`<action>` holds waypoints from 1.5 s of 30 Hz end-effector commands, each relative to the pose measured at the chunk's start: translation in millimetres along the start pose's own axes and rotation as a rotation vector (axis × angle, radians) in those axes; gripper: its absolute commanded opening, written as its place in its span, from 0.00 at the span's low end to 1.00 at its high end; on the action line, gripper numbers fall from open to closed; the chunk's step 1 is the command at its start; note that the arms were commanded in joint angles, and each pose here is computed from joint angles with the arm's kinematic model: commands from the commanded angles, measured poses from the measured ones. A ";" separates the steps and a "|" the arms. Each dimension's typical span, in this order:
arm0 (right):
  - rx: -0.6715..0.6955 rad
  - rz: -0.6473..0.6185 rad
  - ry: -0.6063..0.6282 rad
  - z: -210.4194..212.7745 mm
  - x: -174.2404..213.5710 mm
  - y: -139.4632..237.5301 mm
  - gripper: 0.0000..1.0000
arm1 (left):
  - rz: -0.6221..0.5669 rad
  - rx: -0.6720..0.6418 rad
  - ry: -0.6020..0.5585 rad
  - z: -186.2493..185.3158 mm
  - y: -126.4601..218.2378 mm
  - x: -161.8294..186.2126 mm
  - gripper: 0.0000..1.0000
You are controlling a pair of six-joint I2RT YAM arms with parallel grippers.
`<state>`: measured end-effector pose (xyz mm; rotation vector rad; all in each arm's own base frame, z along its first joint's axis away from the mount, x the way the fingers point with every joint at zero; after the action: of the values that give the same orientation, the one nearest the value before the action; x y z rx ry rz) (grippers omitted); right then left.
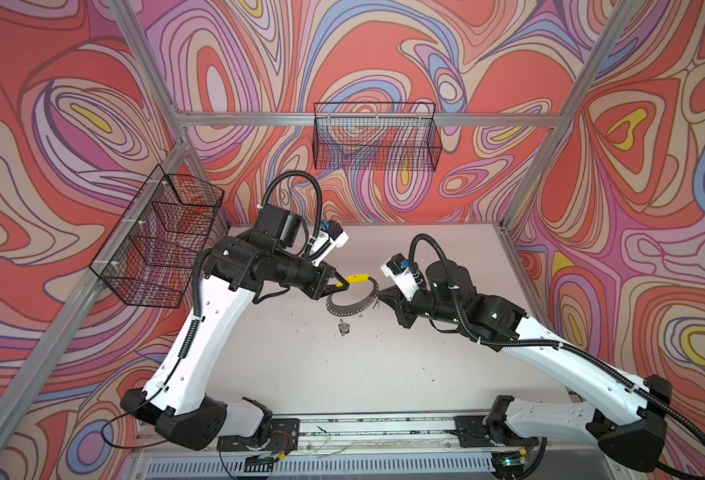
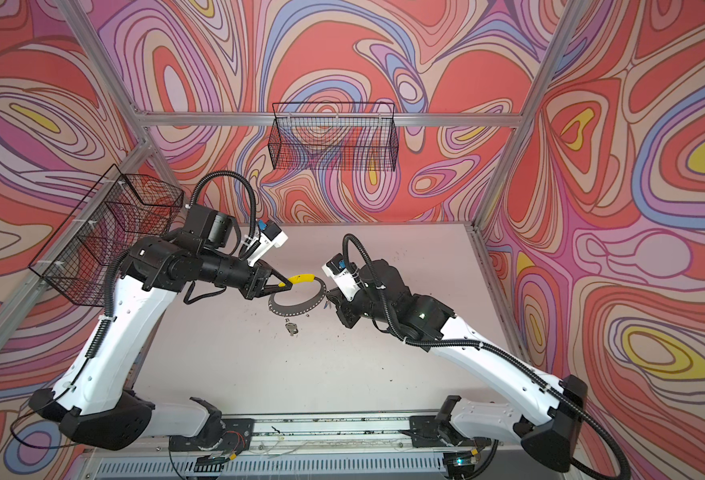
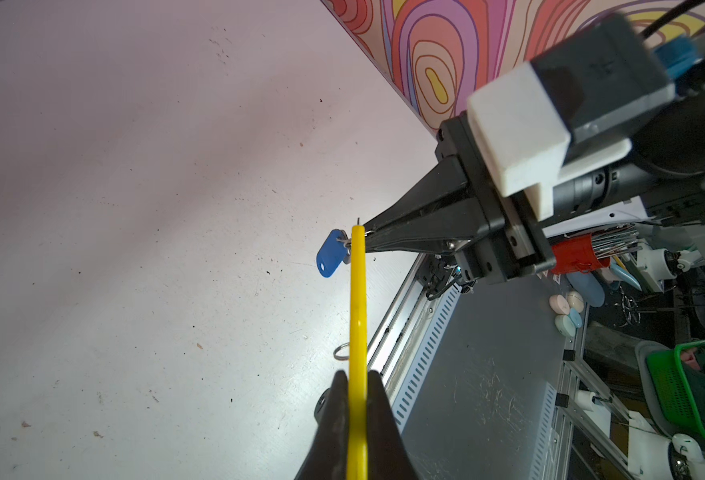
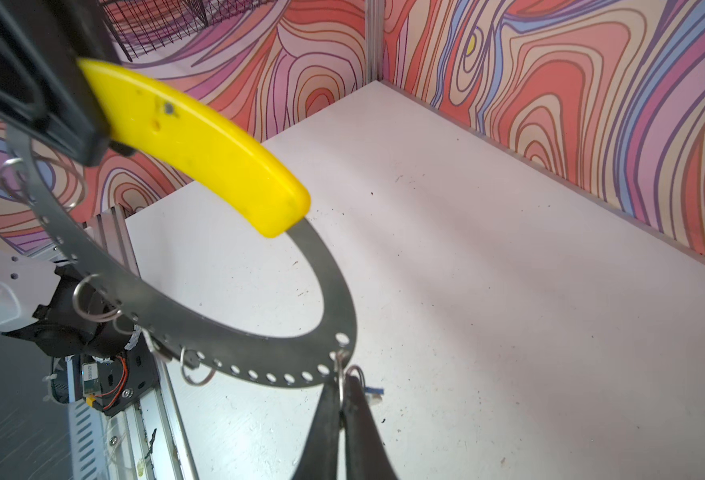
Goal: Put the keys on the keyring
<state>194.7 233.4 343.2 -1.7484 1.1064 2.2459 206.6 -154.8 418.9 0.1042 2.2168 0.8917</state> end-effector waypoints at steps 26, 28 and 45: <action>-0.350 0.365 -0.482 14.0 8.8 -62.9 0.00 | -0.129 0.074 0.587 139.1 -28.9 57.9 0.54; -0.347 0.374 -0.511 9.5 8.5 -65.6 0.00 | -0.094 -0.043 0.595 145.7 -27.4 61.7 0.53; -0.192 0.400 -0.957 -38.0 12.8 -94.4 0.00 | -0.156 -0.282 0.201 55.9 -38.5 75.6 0.50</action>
<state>258.1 272.8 270.0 -0.3695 1.1182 2.9550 199.6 -128.1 321.9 -0.2051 2.3217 1.1060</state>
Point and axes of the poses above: each gripper's point midway between its finger pads, its own y axis back along the fingers, its own z axis along the line the jaws close on, x = y × z, the point moved 9 cm from there along y, back along the fingers, and after that the axes turned 2 degrees about y, right-handed, at the moved point
